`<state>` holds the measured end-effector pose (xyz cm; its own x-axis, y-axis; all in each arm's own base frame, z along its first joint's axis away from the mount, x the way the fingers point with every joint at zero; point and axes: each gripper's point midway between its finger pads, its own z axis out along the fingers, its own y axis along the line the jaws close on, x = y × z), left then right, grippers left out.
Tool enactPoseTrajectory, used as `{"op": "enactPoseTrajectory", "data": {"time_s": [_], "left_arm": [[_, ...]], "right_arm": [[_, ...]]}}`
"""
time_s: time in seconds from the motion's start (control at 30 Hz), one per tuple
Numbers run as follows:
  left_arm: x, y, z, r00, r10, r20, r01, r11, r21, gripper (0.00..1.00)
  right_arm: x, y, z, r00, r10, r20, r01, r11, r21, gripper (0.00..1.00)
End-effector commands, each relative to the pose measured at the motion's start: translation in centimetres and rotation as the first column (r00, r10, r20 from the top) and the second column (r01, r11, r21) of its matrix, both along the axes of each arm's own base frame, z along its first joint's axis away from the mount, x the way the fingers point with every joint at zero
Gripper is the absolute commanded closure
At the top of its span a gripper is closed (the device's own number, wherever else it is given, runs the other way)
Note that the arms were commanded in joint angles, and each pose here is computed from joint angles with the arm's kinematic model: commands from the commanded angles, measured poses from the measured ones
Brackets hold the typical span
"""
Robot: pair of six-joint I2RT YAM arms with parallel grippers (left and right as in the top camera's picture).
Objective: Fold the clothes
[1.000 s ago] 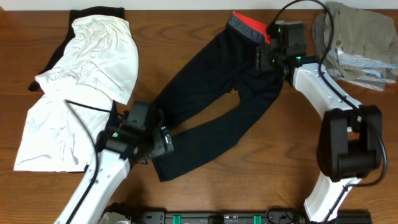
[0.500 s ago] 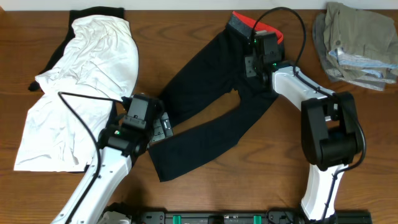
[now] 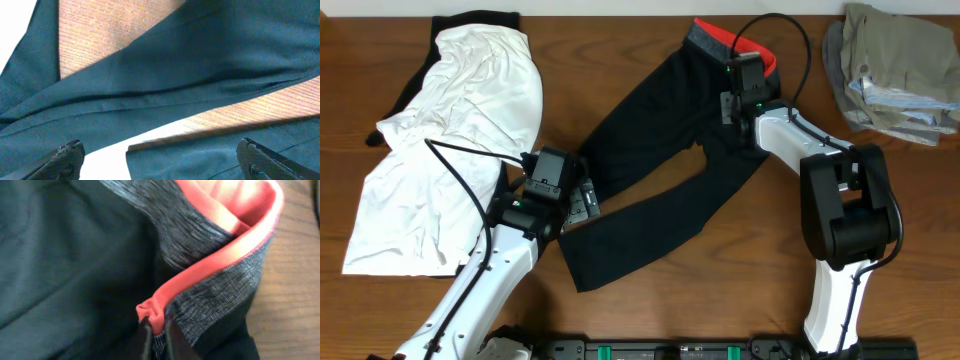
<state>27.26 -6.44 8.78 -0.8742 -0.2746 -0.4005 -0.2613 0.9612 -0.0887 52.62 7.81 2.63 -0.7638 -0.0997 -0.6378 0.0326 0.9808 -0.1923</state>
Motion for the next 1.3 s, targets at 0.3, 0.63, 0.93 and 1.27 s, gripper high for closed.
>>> {"op": "enactPoseTrajectory", "data": {"time_s": [0.3,0.63,0.93,1.27], "left_arm": [[1.2,0.1,0.4,0.999,-0.010,0.044,0.009,1.000,0.013,0.02],[1.2,0.0,0.4,0.999,-0.010,0.044,0.010,1.000,0.012,0.02],[1.1,0.0,0.2,0.999,-0.013,0.032,0.012,1.000,0.010,0.02],[1.3,-0.3,0.1,0.999,-0.040,0.029,0.040,0.999,0.010,0.01]], "right_arm": [[-3.2,-4.7,10.6,0.983,-0.174,0.056,0.175,0.984,-0.027,0.96],[-10.0,-12.9,7.6,0.902,-0.349,-0.256,0.373,0.926,0.053,0.87],[-11.1,-15.7,7.1,0.891,-0.310,-0.331,0.385,0.904,0.189,0.62],[-4.9,-7.0,13.2,0.991,0.114,-0.067,-0.095,0.965,0.243,0.37]]}}
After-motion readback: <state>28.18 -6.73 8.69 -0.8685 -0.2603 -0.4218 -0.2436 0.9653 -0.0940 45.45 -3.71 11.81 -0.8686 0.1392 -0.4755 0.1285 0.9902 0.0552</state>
